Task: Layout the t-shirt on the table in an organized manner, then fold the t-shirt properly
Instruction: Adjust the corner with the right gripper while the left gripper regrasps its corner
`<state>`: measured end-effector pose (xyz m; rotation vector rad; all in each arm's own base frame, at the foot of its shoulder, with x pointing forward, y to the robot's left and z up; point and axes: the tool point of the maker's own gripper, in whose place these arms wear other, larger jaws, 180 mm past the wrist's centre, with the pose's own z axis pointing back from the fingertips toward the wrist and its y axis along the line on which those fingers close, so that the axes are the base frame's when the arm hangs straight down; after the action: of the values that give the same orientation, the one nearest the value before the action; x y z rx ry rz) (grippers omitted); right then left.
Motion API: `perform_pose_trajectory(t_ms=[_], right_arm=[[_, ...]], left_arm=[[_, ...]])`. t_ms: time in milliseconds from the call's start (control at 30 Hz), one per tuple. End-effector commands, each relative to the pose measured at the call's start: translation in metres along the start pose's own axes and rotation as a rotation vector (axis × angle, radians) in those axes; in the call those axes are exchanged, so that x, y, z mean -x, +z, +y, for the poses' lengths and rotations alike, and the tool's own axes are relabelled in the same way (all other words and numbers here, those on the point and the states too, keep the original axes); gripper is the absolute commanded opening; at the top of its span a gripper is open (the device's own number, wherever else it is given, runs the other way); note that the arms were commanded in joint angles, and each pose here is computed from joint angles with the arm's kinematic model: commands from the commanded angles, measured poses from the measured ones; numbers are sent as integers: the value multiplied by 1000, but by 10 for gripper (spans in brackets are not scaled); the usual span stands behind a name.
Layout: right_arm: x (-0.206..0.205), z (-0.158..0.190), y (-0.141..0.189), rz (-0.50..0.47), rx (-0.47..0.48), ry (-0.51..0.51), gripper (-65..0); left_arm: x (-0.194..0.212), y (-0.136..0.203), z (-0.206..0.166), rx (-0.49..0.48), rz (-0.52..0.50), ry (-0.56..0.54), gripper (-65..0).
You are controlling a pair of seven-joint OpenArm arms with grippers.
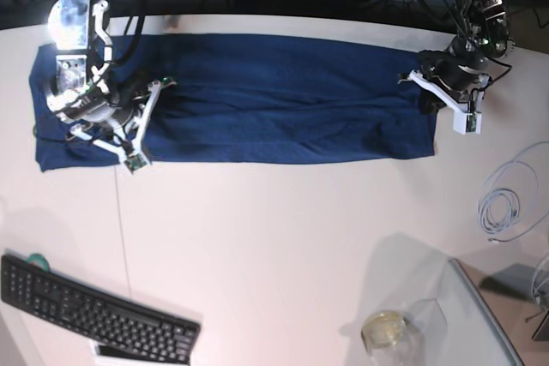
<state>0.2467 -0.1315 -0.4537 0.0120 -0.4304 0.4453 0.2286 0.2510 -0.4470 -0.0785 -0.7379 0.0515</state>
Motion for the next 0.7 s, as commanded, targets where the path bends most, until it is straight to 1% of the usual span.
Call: perform_pose_trajectory(t_ms=[0,67,133,200,267,333,433,500,533,633,667], right_arm=[[-7,-3,-2,-22,2,1,-650],[2,1,-7,3,-13,-5,-629],[4,1,-7,4,-13,-6,-626],[-1,0,-1,-17,-1,-1,-623],[-9,-2,9,-52,19,6,-623],[-18,-6,23,-100,46,16,-623],[-28,-5,43,-185,75,24,-621],[-31,-4,53,-212,88,29,-620],[-29,-4,54,-209,90,30,-620],[-23,-4,54,-179,91,32,-620],[-20,-4,53,-165,91,30,-620]], left_arm=[[-13,4,3,-2,-42,-11,-650],[-16,5,2,-2,-49,-15,-650],[-11,6,3,-3,-39,-15,-650],[-14,8,2,-3,-47,-18,-650],[-18,16,10,-28,-68,-12,-650],[-29,27,21,-52,-125,46,-650],[-47,40,37,-49,-207,128,-650],[-58,47,47,-31,-243,157,-650],[-57,48,50,-22,-242,170,-647],[-63,52,52,54,-274,219,-354],[-62,52,50,85,-278,226,-280]])
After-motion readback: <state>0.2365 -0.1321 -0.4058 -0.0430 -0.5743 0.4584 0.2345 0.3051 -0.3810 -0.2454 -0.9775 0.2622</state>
